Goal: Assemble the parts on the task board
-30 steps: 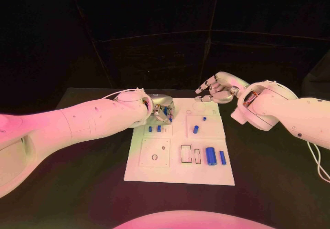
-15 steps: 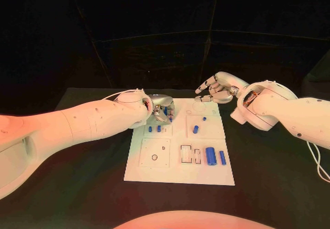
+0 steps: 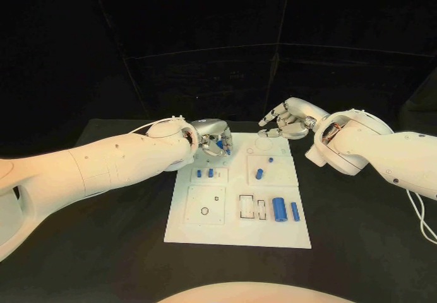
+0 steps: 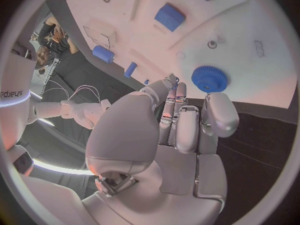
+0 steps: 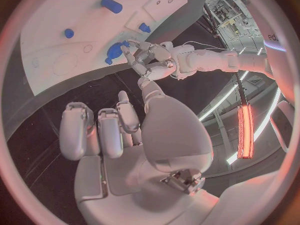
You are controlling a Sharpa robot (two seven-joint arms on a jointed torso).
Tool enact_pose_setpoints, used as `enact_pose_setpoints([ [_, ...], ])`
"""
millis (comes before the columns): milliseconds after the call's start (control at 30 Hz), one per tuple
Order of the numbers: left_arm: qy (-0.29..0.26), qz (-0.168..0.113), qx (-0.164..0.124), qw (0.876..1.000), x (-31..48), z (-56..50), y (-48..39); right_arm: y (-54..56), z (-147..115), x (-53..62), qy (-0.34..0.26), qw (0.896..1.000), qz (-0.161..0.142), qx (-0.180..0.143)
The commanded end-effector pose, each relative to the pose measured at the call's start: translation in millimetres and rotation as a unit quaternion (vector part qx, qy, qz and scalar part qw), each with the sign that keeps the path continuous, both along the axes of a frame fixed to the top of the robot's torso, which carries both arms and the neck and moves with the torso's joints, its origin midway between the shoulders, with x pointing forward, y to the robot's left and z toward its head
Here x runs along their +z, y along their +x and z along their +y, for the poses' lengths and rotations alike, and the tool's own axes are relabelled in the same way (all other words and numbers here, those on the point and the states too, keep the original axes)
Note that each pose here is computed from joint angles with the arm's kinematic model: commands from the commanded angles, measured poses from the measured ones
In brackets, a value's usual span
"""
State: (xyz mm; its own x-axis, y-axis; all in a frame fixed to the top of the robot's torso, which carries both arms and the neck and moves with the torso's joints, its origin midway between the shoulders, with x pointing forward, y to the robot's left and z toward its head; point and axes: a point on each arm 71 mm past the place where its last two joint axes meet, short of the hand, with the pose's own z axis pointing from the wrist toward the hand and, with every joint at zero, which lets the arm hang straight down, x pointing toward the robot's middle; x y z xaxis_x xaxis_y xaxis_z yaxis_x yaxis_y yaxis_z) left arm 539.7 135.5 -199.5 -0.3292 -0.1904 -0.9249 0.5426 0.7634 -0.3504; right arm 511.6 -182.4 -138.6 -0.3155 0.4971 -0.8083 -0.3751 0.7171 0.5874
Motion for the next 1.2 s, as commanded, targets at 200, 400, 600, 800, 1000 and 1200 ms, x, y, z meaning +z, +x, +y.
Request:
enact_pose_setpoints([
  [200, -0.025, -0.007, 0.002, 1.000, 14.9, 11.5, -3.9, 1.1, -0.3, 1.1, 0.000, 1.000, -0.003, 0.002],
  [400, -0.010, 0.012, 0.016, 1.000, 14.1, 31.0, -6.9, 1.6, -1.4, 0.9, -0.001, 1.000, -0.002, 0.001],
  [600, 0.001, 0.025, 0.028, 0.999, 12.4, 48.5, -9.1, 2.3, -2.9, 0.7, -0.001, 1.000, -0.003, -0.001],
  [800, 0.007, 0.040, 0.035, 0.999, 8.4, 56.5, -9.2, 3.1, -3.4, 0.5, -0.002, 1.000, -0.002, -0.003],
  [1000, 0.015, 0.051, 0.041, 0.998, 2.5, 60.3, -7.4, 3.4, -3.1, 0.4, -0.002, 1.000, -0.002, -0.003],
  [1200, 0.025, 0.064, 0.045, 0.997, -3.6, 63.3, -6.7, 3.4, -3.7, 0.8, 0.000, 1.000, -0.005, -0.004],
])
